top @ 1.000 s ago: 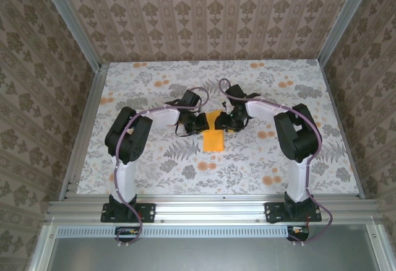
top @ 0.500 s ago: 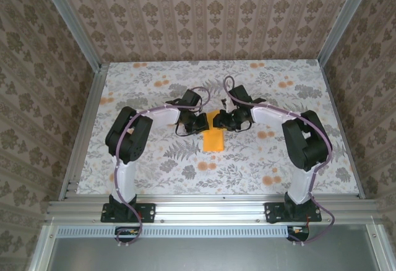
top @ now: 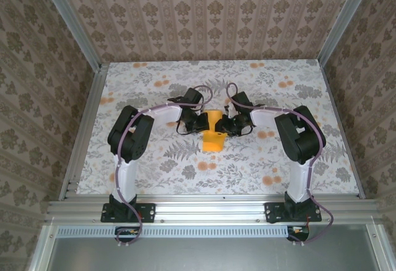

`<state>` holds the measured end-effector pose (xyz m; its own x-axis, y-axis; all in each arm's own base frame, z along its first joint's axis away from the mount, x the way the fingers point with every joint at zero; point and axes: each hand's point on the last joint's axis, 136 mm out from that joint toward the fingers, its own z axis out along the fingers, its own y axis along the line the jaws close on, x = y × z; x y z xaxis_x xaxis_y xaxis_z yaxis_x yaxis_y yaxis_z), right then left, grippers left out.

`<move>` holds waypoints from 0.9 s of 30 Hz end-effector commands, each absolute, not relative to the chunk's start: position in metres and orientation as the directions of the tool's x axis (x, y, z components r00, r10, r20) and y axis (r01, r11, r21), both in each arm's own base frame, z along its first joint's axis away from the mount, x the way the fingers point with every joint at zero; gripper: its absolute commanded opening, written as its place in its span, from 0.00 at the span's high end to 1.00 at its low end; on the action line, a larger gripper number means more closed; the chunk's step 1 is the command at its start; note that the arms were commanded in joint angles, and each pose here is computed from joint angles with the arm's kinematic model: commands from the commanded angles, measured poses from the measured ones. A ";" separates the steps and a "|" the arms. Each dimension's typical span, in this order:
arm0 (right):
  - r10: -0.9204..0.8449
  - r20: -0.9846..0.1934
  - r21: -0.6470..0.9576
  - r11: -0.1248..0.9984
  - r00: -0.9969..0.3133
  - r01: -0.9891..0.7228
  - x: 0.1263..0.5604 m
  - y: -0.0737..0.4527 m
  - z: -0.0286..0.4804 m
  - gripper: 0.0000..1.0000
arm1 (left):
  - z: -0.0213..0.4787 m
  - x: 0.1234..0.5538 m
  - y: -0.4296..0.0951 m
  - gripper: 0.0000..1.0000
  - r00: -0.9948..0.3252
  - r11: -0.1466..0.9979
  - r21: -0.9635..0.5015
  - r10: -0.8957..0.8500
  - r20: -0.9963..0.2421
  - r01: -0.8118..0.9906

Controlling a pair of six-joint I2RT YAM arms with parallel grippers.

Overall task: Fold a paper plane with a square sheet of paper (pick it up from the middle)
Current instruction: First fold in half a square sheet of paper at the center of the table.

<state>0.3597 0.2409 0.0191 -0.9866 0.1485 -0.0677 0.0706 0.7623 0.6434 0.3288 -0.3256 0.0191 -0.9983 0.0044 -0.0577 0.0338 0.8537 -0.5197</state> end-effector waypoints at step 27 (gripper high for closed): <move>0.149 0.069 0.797 0.587 -0.986 0.145 0.311 0.257 0.011 0.74 | -0.043 0.292 -0.282 0.95 -0.995 0.953 -0.300 -0.015 0.094 -0.043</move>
